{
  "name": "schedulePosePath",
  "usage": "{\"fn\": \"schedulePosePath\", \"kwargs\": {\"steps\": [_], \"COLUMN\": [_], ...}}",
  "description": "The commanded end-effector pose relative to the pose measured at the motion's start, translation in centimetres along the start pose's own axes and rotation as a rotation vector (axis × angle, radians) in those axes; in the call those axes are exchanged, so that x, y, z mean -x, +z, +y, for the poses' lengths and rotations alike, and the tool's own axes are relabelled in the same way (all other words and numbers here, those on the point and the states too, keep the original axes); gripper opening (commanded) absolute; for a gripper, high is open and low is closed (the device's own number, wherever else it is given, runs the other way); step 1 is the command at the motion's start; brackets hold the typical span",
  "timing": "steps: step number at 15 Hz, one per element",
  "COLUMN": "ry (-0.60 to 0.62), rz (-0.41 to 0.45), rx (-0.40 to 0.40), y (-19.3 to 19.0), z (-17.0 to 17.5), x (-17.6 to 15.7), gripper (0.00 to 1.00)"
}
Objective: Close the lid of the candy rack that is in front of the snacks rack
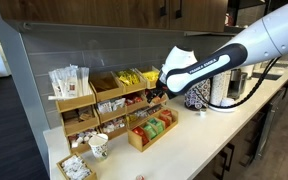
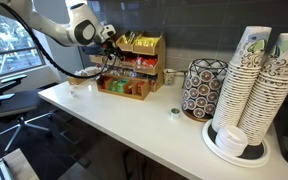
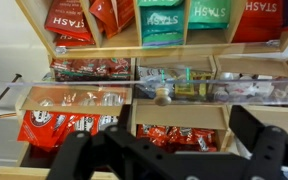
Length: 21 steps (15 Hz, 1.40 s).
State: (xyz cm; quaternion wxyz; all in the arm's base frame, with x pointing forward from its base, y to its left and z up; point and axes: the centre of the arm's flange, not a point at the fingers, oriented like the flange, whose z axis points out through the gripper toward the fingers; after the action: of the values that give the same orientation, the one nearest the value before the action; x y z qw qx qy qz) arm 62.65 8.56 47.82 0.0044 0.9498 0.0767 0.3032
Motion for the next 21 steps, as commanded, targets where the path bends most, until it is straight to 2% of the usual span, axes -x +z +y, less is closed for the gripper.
{"fn": "schedulePosePath", "kwargs": {"steps": [1,8,21], "ry": [0.018,0.017,0.022], "rz": [0.005,-0.032,-0.07], "rx": [0.003,0.0,0.009], "y": [1.7,3.5,4.3], "z": [0.1,0.2,1.0], "x": [-1.0,-0.5,0.6], "gripper": [1.0,1.0,1.0]}}
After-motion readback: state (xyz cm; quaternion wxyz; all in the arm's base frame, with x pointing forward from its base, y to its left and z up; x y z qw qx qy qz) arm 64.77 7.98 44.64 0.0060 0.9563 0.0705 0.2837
